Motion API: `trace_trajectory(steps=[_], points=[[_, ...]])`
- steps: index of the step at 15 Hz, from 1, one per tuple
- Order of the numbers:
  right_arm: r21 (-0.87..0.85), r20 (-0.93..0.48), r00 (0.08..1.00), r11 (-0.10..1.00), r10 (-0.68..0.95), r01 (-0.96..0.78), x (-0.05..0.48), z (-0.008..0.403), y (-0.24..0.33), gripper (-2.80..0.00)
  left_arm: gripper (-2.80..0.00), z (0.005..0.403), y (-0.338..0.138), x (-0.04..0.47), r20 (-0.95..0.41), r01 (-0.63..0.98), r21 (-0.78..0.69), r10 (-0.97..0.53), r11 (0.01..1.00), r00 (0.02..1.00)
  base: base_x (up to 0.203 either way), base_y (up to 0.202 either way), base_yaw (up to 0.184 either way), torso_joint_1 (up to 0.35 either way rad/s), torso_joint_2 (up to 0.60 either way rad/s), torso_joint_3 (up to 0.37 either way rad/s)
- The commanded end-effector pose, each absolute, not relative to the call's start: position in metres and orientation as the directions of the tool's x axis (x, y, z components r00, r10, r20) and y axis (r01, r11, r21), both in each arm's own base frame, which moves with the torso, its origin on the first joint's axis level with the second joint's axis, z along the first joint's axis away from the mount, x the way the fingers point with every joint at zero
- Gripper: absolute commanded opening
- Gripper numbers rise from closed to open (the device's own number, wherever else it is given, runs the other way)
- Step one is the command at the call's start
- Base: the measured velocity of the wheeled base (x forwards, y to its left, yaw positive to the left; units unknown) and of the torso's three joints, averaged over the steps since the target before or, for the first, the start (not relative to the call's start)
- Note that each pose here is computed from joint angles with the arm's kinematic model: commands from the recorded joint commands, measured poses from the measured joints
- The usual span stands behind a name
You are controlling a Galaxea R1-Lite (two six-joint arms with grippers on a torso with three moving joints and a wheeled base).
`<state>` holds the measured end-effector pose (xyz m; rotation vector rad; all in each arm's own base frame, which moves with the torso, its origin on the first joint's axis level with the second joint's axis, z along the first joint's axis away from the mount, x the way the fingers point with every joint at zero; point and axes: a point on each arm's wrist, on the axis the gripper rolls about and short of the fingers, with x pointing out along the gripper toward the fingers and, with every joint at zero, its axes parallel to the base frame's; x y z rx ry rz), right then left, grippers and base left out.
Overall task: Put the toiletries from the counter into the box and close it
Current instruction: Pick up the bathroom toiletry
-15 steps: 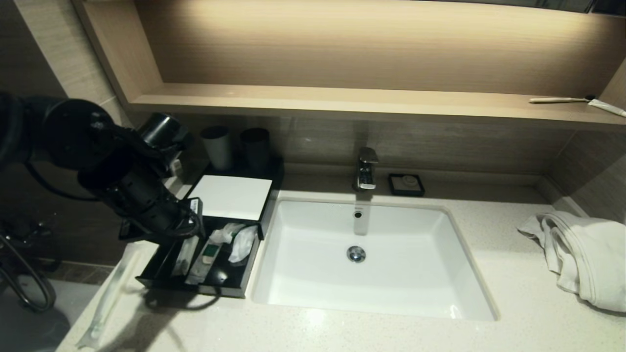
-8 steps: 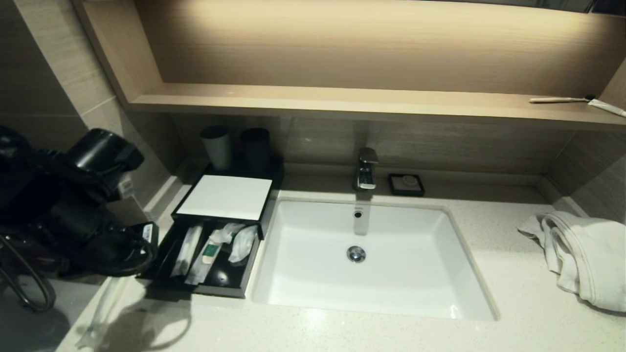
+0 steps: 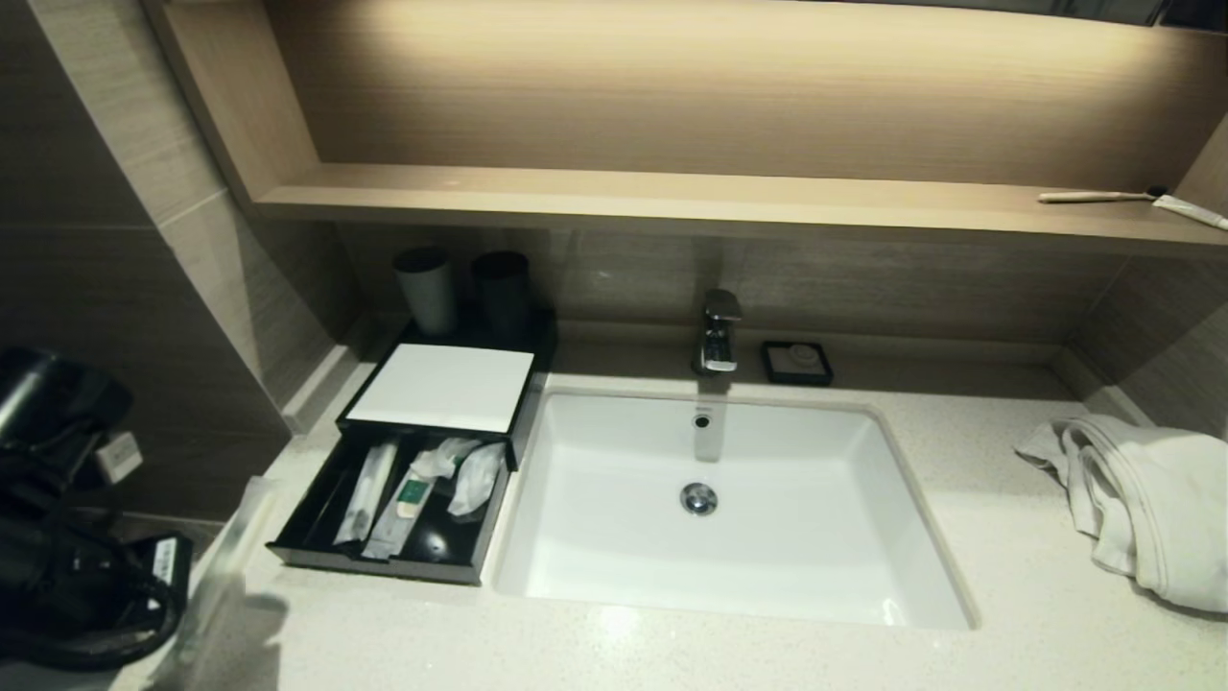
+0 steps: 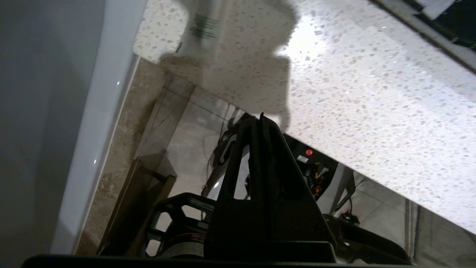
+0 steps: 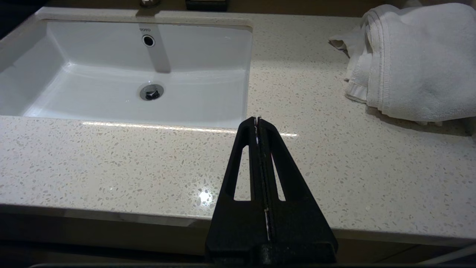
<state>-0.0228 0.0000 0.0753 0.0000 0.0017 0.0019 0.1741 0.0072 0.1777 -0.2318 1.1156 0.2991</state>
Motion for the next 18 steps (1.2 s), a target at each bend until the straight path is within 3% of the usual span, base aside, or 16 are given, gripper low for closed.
trace_trajectory(steps=[1, 8, 18], points=[[0.000, -0.002, 1.000, 1.000, 0.002, -0.002, -0.023, 0.075, 0.000, -2.80, -2.80, 0.171, 0.016, 0.167, -0.912, -0.375, -0.017, 0.139, 0.927, 0.385, 0.000, 0.000, 0.000, 0.000, 0.00, 0.000], [0.000, -0.002, 1.000, 1.000, 0.003, -0.003, -0.023, 0.075, 0.000, -2.80, -2.80, 0.140, 0.044, 0.156, -0.916, -0.401, 0.040, 0.194, 0.915, 0.352, 0.000, 0.000, 0.000, 0.000, 0.00, 0.000], [0.000, -0.002, 1.000, 1.000, 0.003, -0.003, -0.023, 0.075, 0.000, -2.80, -2.80, 0.114, 0.078, 0.168, -0.946, -0.348, -0.065, 0.052, 0.935, 0.319, 0.000, 0.000, 0.000, 0.000, 0.00, 0.000]])
